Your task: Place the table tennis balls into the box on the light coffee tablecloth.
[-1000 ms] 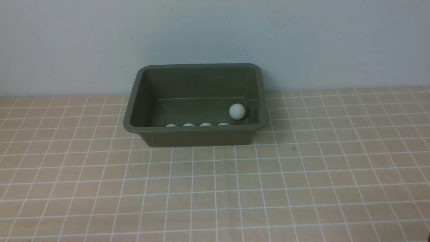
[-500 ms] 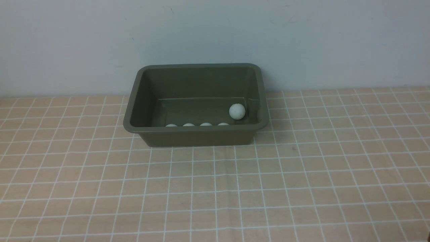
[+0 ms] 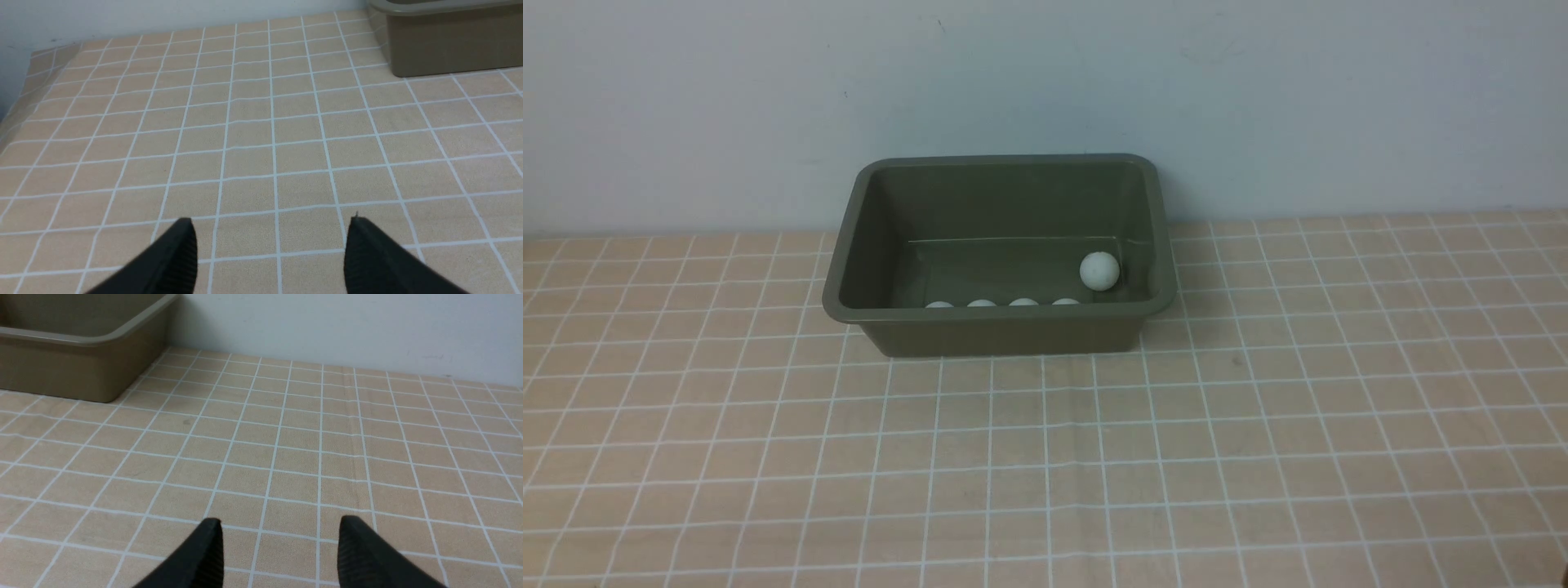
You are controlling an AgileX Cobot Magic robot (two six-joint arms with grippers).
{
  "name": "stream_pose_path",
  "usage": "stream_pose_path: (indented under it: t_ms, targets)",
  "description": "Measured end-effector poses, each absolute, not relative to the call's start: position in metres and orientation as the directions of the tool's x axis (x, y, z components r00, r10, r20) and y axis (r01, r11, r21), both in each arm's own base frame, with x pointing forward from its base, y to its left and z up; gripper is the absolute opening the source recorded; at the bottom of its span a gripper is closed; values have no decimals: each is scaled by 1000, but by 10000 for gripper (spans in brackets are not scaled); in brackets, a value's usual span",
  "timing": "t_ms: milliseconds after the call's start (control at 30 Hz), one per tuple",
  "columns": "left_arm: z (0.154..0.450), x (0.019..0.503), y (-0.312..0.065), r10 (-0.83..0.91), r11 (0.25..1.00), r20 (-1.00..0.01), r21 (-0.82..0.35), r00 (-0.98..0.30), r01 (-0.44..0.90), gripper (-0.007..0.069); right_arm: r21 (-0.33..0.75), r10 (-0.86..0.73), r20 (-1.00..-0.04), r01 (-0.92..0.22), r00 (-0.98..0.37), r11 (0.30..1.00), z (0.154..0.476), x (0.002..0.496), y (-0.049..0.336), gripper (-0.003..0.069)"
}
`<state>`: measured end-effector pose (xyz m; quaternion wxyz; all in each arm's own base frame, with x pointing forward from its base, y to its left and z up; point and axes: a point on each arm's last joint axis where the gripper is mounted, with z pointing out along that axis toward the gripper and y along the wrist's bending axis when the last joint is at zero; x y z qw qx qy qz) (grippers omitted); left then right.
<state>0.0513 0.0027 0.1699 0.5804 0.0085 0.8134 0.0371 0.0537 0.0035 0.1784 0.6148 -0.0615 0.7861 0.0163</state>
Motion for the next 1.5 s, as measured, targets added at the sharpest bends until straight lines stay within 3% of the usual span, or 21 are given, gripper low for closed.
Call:
stream_pose_path:
  t_ms: [1500]
  targets:
    - [170, 51, 3, 57, 997, -944, 70, -326, -29, 404, -39, -65, -972, -118, -227, 992, 179, 54, 4, 358]
